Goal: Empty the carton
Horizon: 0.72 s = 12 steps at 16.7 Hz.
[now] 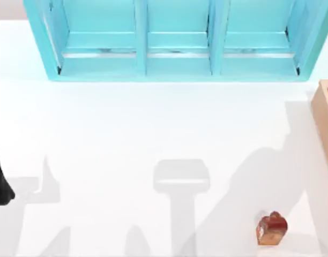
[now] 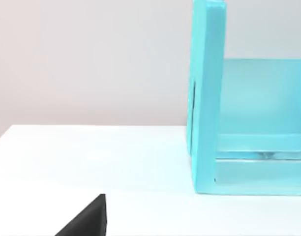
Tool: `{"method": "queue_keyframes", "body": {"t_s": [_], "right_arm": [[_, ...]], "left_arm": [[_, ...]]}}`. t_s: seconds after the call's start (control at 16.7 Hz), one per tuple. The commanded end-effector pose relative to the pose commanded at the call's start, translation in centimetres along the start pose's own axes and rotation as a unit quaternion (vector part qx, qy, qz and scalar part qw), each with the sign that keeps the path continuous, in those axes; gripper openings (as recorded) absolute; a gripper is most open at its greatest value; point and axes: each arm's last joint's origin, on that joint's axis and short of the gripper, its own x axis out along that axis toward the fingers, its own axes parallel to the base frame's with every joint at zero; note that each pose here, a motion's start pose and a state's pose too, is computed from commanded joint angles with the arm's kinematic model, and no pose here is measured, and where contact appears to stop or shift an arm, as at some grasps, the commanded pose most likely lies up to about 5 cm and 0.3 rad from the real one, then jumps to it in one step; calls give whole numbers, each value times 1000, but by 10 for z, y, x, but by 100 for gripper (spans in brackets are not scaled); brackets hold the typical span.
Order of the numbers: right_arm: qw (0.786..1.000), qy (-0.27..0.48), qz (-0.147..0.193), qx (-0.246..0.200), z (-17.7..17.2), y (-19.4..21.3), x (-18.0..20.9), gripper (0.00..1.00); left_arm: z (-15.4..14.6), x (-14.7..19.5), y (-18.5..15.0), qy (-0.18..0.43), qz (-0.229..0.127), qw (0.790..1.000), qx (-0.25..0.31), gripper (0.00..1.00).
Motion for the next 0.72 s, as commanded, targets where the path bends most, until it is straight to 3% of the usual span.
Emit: {"method": "queue_keyframes", "body": {"t_s": [0.18, 0.72], "right_arm": [[1000, 0, 0, 0, 0, 0, 0, 2], [1000, -1, 0, 1, 0, 0, -1, 0]], "left_arm": [[0, 0, 0, 0, 0, 1000, 0, 100], [0, 0, 0, 0, 0, 1000, 0, 100]]}}
